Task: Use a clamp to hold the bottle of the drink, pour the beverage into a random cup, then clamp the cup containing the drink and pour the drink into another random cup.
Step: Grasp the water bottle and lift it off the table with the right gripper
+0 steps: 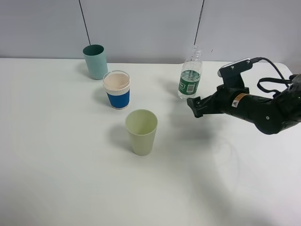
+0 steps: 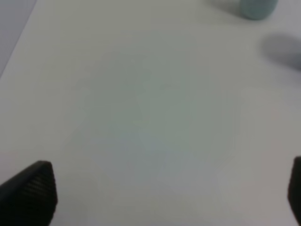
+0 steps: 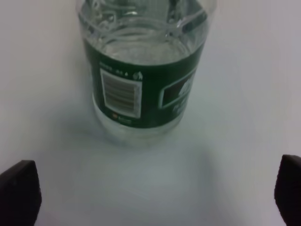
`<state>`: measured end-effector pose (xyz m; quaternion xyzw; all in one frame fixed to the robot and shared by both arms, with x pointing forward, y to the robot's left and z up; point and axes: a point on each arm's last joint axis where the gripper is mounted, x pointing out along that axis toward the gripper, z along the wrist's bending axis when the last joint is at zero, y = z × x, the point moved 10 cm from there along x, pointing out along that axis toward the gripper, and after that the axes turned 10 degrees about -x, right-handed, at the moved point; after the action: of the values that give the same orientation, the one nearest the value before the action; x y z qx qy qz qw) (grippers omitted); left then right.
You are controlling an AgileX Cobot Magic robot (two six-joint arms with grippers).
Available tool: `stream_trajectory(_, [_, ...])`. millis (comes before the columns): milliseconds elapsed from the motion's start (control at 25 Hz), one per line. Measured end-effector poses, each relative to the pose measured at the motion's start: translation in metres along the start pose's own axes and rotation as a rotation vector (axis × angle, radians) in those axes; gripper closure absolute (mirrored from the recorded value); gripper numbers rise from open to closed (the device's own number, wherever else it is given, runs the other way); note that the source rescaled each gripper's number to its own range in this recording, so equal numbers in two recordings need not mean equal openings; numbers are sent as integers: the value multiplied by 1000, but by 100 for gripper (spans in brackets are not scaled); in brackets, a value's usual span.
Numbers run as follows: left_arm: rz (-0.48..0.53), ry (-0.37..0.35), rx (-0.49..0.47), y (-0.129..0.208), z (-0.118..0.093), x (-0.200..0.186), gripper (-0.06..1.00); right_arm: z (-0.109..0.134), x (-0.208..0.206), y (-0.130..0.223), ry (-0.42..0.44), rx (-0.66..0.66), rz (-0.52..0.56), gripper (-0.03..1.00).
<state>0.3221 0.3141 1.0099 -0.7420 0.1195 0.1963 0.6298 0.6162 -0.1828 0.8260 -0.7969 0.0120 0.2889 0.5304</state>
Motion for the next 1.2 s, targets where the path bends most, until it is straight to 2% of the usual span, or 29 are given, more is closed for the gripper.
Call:
stream_trajectory(640, [0, 0, 0, 0, 0, 0, -6, -9, 54, -41, -3, -44, -119, -3])
stream_trajectory(1040, [0, 0, 0, 0, 0, 0, -6, -4, 69, -35, -22, -19, -122, -3])
stream_trajectory(1080, [0, 0, 0, 0, 0, 0, -6, -4, 69, -36, -21, -19, -129, 0])
stream_trajectory(1120, [0, 0, 0, 0, 0, 0, -6, -4, 69, -38, -18, -19, -136, 8])
stream_trajectory(1160, [0, 0, 0, 0, 0, 0, -6, -5, 69, -39, -17, -19, -143, 21])
stream_trajectory(1200, [0, 0, 0, 0, 0, 0, -6, -5, 69, -40, -15, -19, -148, 42])
